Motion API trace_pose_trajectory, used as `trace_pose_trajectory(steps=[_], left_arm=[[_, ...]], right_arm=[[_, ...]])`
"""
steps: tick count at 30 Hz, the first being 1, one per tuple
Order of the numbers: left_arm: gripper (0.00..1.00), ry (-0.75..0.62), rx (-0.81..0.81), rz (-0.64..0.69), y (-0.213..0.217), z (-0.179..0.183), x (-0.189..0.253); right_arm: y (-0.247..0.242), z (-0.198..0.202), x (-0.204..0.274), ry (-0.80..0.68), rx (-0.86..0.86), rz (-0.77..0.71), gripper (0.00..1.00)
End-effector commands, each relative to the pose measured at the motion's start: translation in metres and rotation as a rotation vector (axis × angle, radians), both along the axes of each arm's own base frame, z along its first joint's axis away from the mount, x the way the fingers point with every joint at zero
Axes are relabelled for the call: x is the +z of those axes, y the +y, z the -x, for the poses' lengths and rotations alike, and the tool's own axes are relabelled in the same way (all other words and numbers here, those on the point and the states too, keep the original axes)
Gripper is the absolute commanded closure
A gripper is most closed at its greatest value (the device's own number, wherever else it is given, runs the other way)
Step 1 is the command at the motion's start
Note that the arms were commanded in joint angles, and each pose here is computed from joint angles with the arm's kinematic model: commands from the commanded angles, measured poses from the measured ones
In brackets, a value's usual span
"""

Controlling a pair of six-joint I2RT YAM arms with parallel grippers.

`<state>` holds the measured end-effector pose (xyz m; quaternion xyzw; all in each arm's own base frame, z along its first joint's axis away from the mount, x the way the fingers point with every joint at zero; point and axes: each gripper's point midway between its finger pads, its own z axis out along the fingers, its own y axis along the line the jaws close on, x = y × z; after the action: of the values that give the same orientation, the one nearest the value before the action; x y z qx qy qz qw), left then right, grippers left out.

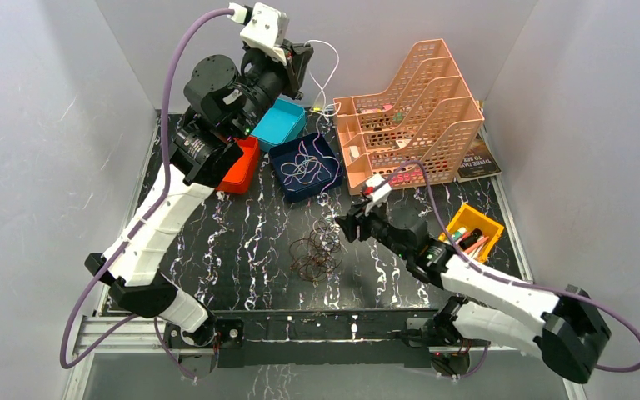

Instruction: Untangle the cables

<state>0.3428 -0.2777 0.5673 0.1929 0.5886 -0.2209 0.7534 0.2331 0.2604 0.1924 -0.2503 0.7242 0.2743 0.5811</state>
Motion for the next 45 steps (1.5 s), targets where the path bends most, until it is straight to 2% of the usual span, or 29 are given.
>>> trace_pose_trajectory(steps=[1, 9, 20, 29, 30, 31, 34, 35, 42, 45], left_arm=[[1.0, -0.058, -0.006, 0.035, 0.015, 0.016, 0.028], [1.0, -0.057, -0.011, 0.041, 0.02, 0.023, 0.03], [1.0, -0.059, -0.016, 0.039, 0.024, 0.029, 0.031], [1.0, -0.064, -0.018, 0.04, 0.027, 0.032, 0.033], [1.0, -0.064, -0.019, 0.039, 0.027, 0.032, 0.033], [1.0, -0.061, -0.017, 0.039, 0.028, 0.033, 0.032], [1.0, -0.057, -0.009, 0.045, 0.036, 0.04, 0.03], [1.0, -0.053, 0.017, 0.056, 0.051, 0.05, 0.027], [1.0, 0.016, 0.099, 0.064, 0.086, 0.067, -0.01], [1.0, 0.028, 0.109, 0.071, 0.092, 0.07, -0.016]], right_arm=[[0.013, -0.02, 0.008, -0.025, 0.037, 0.028, 0.36], [0.037, -0.041, -0.003, -0.07, 0.172, -0.022, 0.36], [0.047, -0.077, -0.012, -0.128, 0.231, -0.137, 0.37], [0.063, -0.101, -0.029, -0.147, 0.254, -0.145, 0.39], [0.066, -0.106, -0.029, -0.148, 0.259, -0.149, 0.41], [0.069, -0.111, -0.03, -0.133, 0.265, -0.153, 0.57], [0.065, -0.12, -0.021, -0.113, 0.245, -0.14, 0.88], [0.052, -0.123, 0.005, -0.174, 0.184, -0.115, 1.0], [0.013, -0.109, 0.112, -0.404, 0.076, -0.047, 1.0], [0.005, -0.101, 0.137, -0.444, 0.067, -0.05, 1.0]])
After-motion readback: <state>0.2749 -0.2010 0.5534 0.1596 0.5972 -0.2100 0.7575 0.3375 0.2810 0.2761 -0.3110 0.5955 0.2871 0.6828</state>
